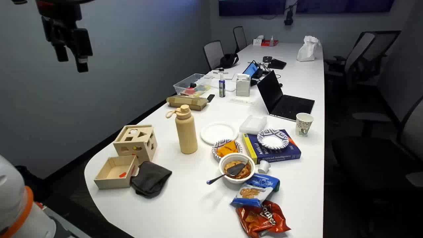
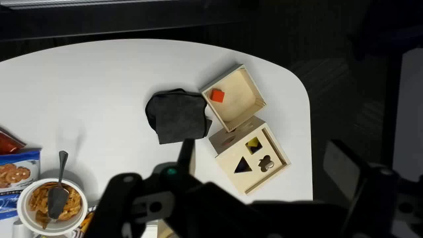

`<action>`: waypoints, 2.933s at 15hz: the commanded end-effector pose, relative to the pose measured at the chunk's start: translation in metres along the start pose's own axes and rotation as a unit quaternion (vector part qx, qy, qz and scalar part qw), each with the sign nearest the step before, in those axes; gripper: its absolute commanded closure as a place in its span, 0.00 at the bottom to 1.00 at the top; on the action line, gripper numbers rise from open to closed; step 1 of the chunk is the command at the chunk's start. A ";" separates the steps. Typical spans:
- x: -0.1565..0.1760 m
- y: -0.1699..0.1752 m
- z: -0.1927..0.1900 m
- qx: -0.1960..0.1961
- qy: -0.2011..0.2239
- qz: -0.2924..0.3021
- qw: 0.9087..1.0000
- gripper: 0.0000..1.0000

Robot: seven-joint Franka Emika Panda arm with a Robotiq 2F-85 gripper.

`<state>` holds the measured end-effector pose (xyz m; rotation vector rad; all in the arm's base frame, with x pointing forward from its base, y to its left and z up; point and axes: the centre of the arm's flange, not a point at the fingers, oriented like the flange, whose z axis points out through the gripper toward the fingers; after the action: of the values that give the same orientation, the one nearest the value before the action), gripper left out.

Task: Stir the white bowl with the metal kitchen utensil

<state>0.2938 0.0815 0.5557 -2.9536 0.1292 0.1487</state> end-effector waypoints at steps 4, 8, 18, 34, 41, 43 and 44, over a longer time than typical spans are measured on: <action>0.031 0.031 -0.010 0.029 -0.007 0.009 1.000 0.00; 0.078 0.085 -0.008 0.062 -0.016 0.024 0.998 0.00; 0.174 0.265 0.098 0.143 -0.050 0.125 0.981 0.00; 0.201 0.378 0.213 0.225 -0.080 0.210 0.948 0.00; 0.202 0.434 0.268 0.271 -0.097 0.256 0.923 0.00; 0.202 0.446 0.289 0.292 -0.103 0.262 0.914 0.00; 0.201 0.450 0.299 0.302 -0.105 0.266 0.909 0.00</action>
<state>0.4126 -0.3017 0.1903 -2.2847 0.7985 0.4070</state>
